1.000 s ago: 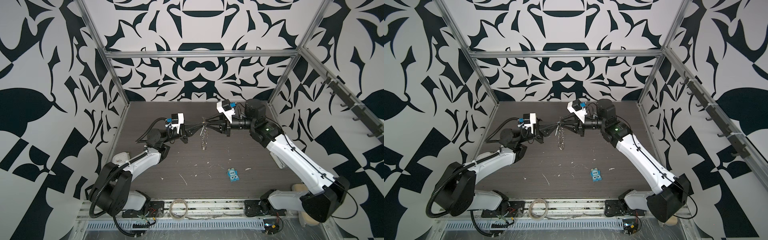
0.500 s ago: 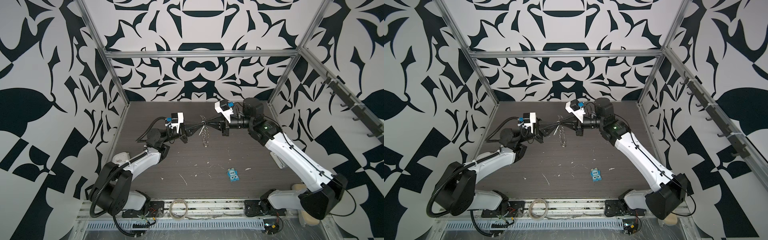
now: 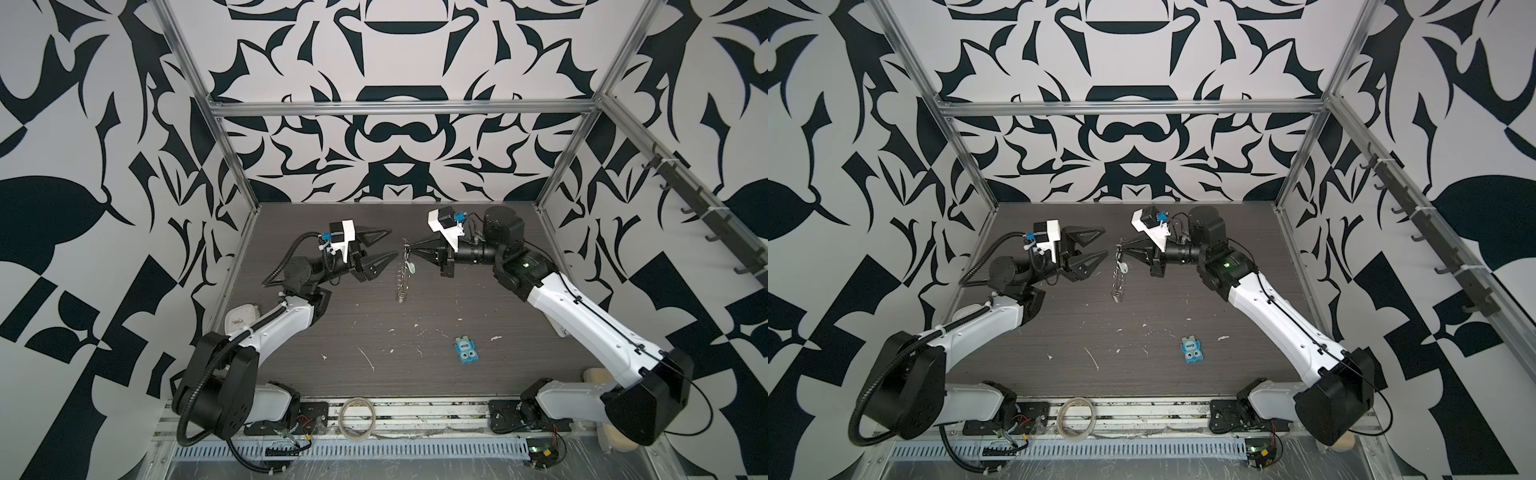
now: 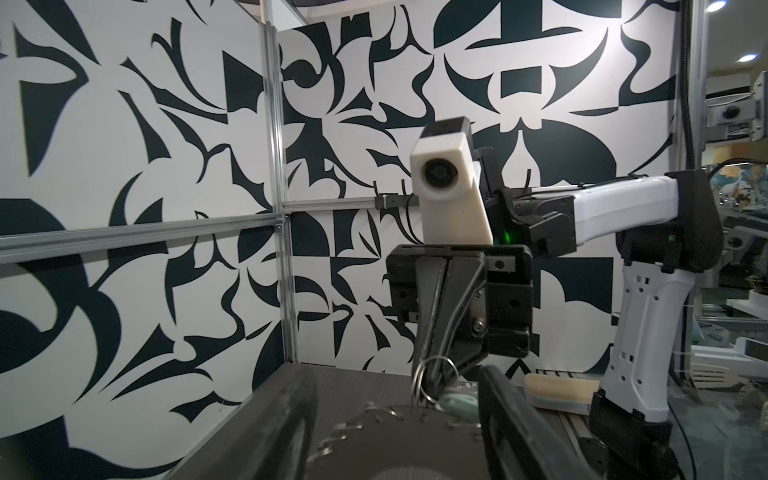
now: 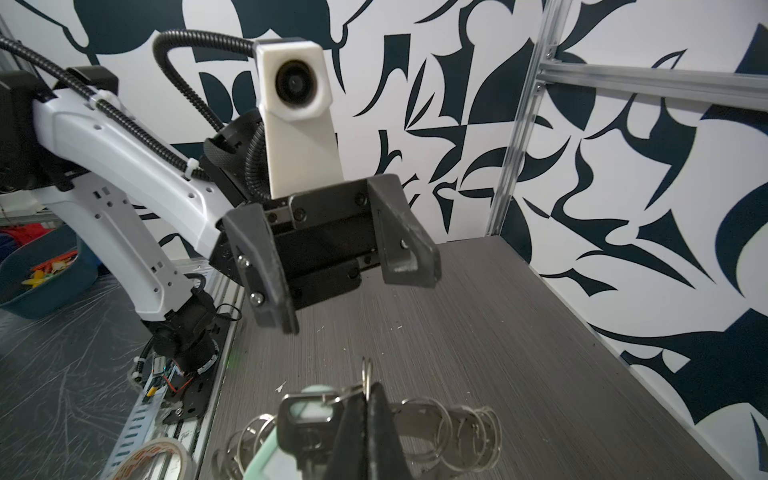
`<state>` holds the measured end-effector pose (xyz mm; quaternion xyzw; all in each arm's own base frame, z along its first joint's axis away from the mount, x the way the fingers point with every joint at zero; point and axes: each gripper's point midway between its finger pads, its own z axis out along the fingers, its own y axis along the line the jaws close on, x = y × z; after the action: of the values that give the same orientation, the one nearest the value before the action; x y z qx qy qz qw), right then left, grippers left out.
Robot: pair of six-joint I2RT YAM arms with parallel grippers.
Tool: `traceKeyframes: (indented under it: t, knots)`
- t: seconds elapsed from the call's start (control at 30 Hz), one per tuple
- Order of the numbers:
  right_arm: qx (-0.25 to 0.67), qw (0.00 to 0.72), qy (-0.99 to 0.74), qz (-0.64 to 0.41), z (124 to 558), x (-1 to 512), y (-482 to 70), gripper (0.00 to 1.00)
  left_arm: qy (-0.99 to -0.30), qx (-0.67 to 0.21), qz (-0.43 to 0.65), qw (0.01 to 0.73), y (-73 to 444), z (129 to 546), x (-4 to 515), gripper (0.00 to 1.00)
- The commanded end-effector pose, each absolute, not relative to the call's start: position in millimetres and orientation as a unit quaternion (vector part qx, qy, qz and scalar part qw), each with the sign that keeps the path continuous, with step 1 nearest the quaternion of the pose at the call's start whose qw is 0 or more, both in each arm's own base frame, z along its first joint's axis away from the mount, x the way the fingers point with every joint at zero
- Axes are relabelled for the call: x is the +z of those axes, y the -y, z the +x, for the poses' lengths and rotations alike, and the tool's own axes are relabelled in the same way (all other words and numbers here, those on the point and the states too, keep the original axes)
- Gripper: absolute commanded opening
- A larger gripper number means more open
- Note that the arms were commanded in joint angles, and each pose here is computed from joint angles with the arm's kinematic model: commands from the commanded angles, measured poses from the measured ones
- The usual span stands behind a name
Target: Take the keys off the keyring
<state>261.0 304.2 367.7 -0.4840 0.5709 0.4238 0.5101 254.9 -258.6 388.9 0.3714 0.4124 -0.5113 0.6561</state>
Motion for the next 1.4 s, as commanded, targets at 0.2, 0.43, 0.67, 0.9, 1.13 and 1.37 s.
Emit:
traceKeyframes:
  t: [0.2,0.43,0.67,0.9,1.13,1.37]
  knots:
    - [0.355,0.641,-0.546,-0.407,278.9,397.3,-290.9,0.00,-0.521,-0.348,0.387,0.677,270.4,247.4,389.8,0.64]
    - [0.304,0.695,-0.526,-0.386,268.2,378.9,-293.3,0.00,-0.555,-0.240,0.448,0.659,307.1,231.0,361.7,0.57]
    - [0.319,0.708,-0.502,-0.381,248.2,380.2,-289.8,0.00,-0.551,-0.233,0.446,0.665,300.6,223.4,344.9,0.51]
    - [0.326,0.703,-0.500,-0.386,237.3,373.6,-290.6,0.00,-0.565,-0.192,0.459,0.658,290.9,226.2,322.5,0.42]
    - [0.328,0.697,-0.503,-0.391,236.8,372.4,-295.5,0.00,-0.550,-0.191,0.461,0.669,292.9,222.4,327.4,0.34]
    - [0.327,0.689,-0.506,-0.402,235.2,367.5,-303.2,0.00,-0.538,-0.189,0.466,0.677,300.1,218.2,332.4,0.34]
